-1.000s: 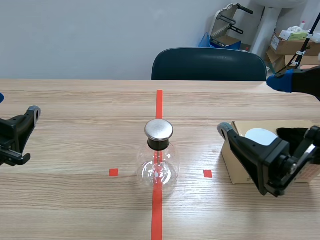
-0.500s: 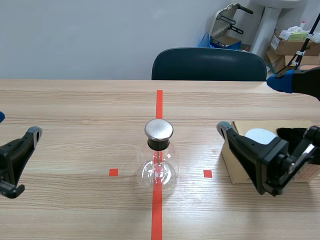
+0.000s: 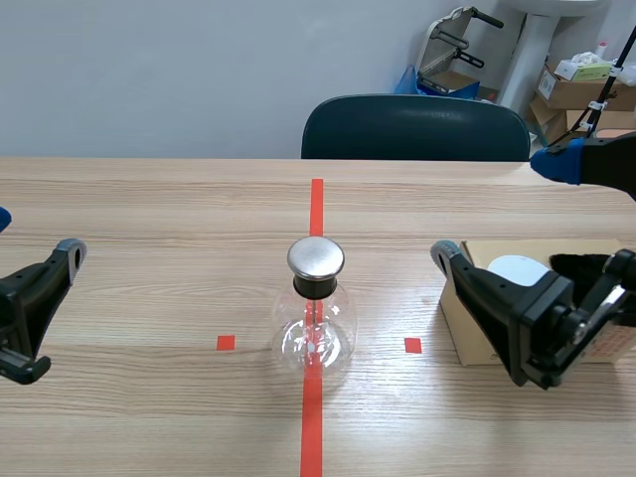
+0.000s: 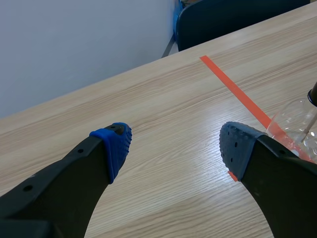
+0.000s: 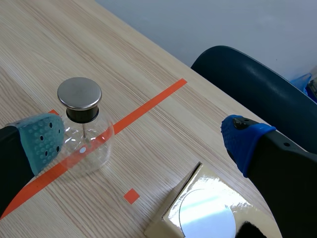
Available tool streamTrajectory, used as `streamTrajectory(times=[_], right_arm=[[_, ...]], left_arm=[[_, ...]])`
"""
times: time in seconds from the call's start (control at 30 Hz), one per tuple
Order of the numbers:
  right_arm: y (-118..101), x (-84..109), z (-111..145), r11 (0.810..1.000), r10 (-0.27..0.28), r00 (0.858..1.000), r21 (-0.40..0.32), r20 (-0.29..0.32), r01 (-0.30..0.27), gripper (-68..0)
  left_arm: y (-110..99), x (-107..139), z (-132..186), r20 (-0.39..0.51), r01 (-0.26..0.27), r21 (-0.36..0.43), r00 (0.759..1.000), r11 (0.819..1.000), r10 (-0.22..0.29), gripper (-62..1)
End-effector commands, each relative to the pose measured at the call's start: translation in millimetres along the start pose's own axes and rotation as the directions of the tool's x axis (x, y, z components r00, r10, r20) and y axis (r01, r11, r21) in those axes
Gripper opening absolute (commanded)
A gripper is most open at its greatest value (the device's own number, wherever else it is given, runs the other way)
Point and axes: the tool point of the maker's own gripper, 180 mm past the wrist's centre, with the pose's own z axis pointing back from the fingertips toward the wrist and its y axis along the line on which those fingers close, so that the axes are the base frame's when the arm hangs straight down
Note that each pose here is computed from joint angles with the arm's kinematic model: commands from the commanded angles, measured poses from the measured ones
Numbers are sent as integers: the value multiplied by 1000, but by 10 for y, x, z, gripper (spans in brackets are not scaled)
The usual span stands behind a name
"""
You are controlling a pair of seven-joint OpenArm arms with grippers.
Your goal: Do the electroscope experiment
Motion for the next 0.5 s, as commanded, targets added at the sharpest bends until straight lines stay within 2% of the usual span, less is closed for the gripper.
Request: streamTrajectory(times=[0.0, 0.47], right_arm=[[-17, 58, 1, 1000, 0, 1000, -3, 21, 0, 4], [-17, 51, 1, 1000, 0, 1000, -3, 17, 0, 4]], left_arm=[[15, 72, -8, 24, 6, 0, 1000, 1000, -6, -204], [16, 72, -8, 24, 6, 0, 1000, 1000, -6, -204]])
